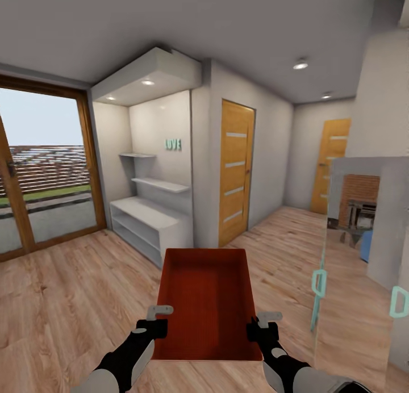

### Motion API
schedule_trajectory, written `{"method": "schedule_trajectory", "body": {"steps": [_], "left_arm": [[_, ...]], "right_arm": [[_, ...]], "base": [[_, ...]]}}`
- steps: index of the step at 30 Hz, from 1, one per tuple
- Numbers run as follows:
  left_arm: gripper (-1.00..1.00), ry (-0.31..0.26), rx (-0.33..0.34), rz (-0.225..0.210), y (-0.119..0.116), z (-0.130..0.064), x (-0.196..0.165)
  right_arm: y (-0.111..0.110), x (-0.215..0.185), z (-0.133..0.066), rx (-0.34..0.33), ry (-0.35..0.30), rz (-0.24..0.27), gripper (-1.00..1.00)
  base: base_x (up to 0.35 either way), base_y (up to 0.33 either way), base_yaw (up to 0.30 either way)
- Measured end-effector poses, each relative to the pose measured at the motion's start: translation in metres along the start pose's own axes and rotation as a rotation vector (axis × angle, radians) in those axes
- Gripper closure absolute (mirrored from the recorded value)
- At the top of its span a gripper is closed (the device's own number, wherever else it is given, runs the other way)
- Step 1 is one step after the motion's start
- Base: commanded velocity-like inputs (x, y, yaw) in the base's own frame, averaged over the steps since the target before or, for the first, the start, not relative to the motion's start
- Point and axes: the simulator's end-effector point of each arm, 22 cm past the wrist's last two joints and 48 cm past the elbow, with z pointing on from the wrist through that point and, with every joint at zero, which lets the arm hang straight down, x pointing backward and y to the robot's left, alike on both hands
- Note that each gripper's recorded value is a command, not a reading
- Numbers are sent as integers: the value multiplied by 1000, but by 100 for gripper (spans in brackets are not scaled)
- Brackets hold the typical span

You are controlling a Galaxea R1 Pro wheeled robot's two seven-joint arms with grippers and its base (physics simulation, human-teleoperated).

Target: Move the two storage containers from the living room to the garage. In the garage, place one container on the floor and stack the other container on top of it (either order is fine).

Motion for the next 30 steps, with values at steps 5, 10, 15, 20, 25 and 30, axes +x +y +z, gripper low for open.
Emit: {"method": "schedule_trajectory", "body": {"steps": [5,10,15,20,25,30], "left_arm": [[100,0,0,0,0,0,0],[100,0,0,0,0,0,0],[100,0,0,-1,0,0,0],[100,0,0,-1,0,0,0],[100,0,0,-1,0,0,0],[100,0,0,-1,0,0,0]], "right_arm": [[0,0,0,0,0,0,100],[0,0,0,0,0,0,100],[0,0,0,0,0,0,100],[0,0,0,0,0,0,100],[0,0,0,0,0,0,100],[0,0,0,0,0,0,100]], "base": [[316,185,-274],[314,188,-281],[313,188,-282],[313,188,-282],[313,188,-282],[313,189,-282]]}}
